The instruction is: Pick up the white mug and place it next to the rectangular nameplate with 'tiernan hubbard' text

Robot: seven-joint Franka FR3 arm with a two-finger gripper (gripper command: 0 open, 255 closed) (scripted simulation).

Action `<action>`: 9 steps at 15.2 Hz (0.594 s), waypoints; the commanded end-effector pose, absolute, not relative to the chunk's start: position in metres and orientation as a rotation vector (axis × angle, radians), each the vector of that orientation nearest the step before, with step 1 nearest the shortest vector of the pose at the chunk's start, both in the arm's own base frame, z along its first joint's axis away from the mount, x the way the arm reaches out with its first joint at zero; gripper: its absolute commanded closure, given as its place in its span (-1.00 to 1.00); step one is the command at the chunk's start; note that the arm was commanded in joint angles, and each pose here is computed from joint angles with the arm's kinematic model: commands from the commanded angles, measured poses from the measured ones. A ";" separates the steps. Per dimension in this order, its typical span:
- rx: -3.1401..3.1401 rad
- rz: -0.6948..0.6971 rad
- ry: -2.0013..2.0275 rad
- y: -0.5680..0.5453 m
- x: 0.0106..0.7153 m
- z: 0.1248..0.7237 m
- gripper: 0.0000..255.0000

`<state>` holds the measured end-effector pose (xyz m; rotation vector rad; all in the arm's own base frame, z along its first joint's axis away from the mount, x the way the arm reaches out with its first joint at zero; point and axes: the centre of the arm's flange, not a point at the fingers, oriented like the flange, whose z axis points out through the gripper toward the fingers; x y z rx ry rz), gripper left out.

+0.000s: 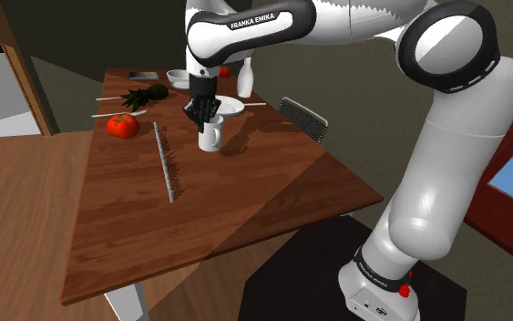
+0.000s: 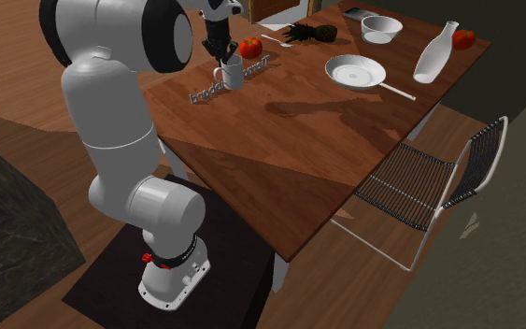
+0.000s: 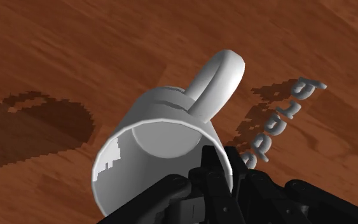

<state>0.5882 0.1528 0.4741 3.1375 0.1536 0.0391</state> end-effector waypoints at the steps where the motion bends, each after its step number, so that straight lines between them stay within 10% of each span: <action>1: 3.138 0.040 0.153 0.153 0.588 0.464 1.00; 9: 3.138 0.040 0.153 0.153 0.588 0.422 1.00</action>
